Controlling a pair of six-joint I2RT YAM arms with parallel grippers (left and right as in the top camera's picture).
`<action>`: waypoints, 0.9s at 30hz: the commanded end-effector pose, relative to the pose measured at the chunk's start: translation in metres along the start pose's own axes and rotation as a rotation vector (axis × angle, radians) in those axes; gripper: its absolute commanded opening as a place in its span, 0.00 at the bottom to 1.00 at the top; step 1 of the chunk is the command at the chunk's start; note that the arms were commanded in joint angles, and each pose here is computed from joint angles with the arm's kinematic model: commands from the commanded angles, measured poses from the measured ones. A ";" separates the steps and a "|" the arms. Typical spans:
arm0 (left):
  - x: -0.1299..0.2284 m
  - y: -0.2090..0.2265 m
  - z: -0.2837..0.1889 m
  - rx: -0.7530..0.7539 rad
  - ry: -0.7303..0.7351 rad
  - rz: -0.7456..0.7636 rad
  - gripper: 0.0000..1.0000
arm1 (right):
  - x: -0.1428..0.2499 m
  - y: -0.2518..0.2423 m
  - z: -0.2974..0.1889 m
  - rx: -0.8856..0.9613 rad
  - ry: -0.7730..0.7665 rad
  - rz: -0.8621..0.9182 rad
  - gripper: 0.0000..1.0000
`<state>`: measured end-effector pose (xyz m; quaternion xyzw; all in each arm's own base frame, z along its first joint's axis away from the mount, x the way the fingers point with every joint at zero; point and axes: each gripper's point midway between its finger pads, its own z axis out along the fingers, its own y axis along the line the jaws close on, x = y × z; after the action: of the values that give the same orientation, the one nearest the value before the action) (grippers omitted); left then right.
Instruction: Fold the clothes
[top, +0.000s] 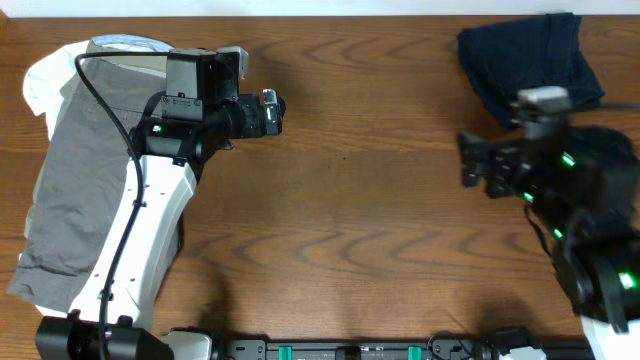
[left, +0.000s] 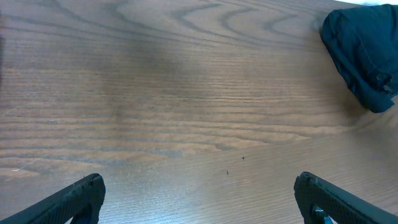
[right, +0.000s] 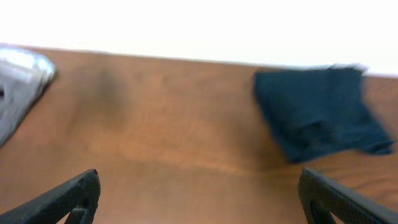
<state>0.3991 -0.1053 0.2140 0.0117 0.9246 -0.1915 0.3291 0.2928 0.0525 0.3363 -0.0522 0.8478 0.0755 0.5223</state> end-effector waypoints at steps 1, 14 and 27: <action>0.003 0.005 0.004 -0.015 0.011 -0.001 0.98 | 0.000 -0.018 -0.014 0.065 -0.072 -0.021 0.99; 0.003 0.005 0.004 -0.015 0.011 -0.001 0.98 | 0.040 -0.038 -0.005 0.096 -0.406 0.011 0.99; 0.003 0.005 0.004 -0.015 0.011 -0.001 0.98 | 0.130 -0.048 0.015 0.124 -0.470 0.009 0.99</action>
<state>0.3991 -0.1052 0.2140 0.0116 0.9246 -0.1914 0.3292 0.2582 0.0079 0.2176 -0.0020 0.7109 0.0337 0.7025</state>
